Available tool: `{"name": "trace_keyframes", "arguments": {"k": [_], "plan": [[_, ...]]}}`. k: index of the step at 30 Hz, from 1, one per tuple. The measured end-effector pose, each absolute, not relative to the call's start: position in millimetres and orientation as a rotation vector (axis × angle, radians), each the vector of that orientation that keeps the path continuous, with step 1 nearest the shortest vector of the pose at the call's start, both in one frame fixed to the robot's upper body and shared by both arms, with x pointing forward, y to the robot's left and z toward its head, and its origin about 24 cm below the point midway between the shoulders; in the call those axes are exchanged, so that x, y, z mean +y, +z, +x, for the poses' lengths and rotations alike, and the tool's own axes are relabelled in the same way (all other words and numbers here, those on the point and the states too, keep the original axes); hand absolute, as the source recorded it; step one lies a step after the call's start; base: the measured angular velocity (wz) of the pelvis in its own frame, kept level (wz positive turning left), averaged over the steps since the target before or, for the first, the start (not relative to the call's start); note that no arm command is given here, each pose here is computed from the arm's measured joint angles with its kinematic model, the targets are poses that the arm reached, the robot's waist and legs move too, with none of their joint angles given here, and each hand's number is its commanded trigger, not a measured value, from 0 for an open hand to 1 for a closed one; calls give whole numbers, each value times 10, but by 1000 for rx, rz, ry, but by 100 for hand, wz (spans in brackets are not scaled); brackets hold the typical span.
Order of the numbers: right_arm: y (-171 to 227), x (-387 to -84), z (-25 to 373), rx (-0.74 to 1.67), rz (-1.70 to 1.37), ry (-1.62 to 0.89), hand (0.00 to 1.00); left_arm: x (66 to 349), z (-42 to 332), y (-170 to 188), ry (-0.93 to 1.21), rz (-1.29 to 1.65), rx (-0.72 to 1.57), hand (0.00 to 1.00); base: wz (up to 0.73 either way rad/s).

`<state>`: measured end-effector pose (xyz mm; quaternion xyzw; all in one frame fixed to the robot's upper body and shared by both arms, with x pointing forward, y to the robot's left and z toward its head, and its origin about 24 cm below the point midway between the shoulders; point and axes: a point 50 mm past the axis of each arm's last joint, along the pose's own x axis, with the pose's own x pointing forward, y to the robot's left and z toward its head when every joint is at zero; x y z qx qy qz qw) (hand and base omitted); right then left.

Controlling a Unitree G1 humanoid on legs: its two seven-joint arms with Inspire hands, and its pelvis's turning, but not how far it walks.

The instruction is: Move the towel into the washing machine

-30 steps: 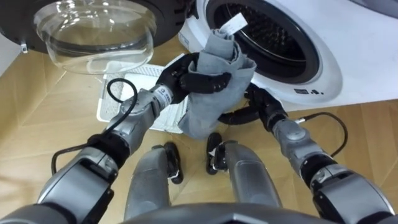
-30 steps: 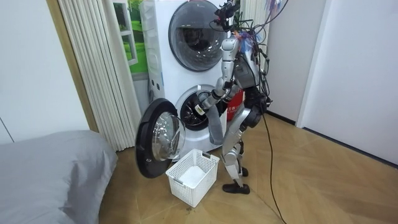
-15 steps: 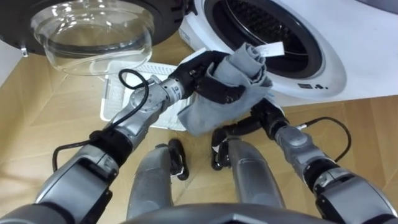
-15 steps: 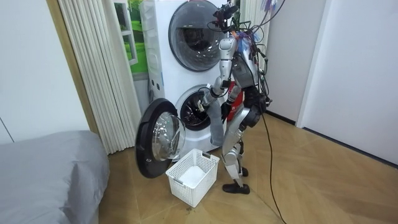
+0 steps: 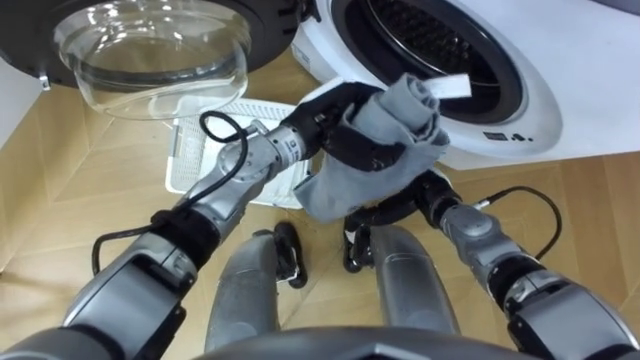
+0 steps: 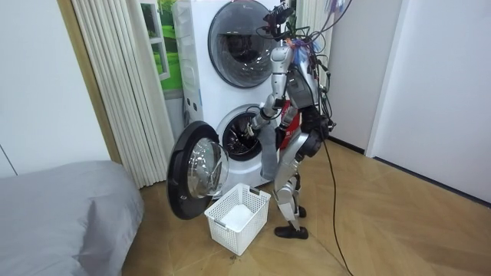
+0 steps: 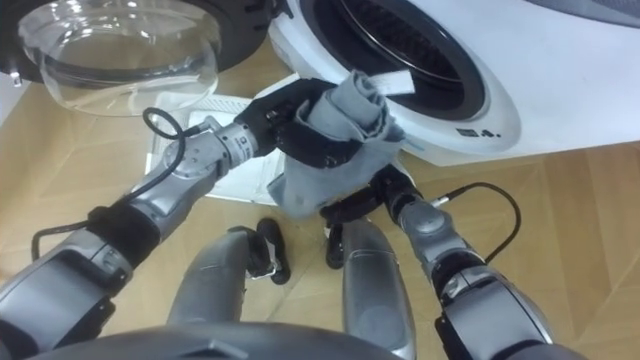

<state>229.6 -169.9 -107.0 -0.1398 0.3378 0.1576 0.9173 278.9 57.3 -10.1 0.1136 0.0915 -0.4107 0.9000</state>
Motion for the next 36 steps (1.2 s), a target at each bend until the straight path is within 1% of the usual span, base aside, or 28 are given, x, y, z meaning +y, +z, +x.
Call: {"name": "trace_keyframes", "arguments": {"k": [11, 14, 16, 21, 23, 26, 27, 28, 29, 36], "plan": [[-1081, -1713, 2276, 707, -288, 351, 0, 557, 2778, -97, -863, 194, 195, 100, 0], [-1082, -1697, 2276, 706, -309, 368, 0, 573, 2784, -81, -854, 74, 206, 100, 1], [-1091, -1702, 2263, 709, -309, 356, 0, 592, 2778, -80, -830, -76, 221, 100, 4], [-1103, -1690, 2264, 725, -298, 324, 0, 641, 2804, -46, -772, -342, 221, 100, 0], [-1116, -1654, 2259, 740, -284, 317, 0, 662, 2774, -87, -726, -467, 235, 100, 0], [-1110, -1613, 2280, 743, -285, 325, 0, 682, 2736, -153, -682, -568, 269, 100, 0], [-1109, -1599, 2287, 745, -289, 330, 22, 700, 2725, -183, -663, -603, 283, 100, 0], [-1109, -1592, 2288, 744, -291, 333, 89, 712, 2720, -205, -647, -632, 297, 100, 0], [-1109, -1589, 2288, 744, -290, 333, 100, 717, 2718, -212, -640, -645, 301, 100, 0], [-1110, -1497, 2298, 759, -265, 336, 100, 745, 2704, -258, -556, -837, 324, 100, -1]]}}
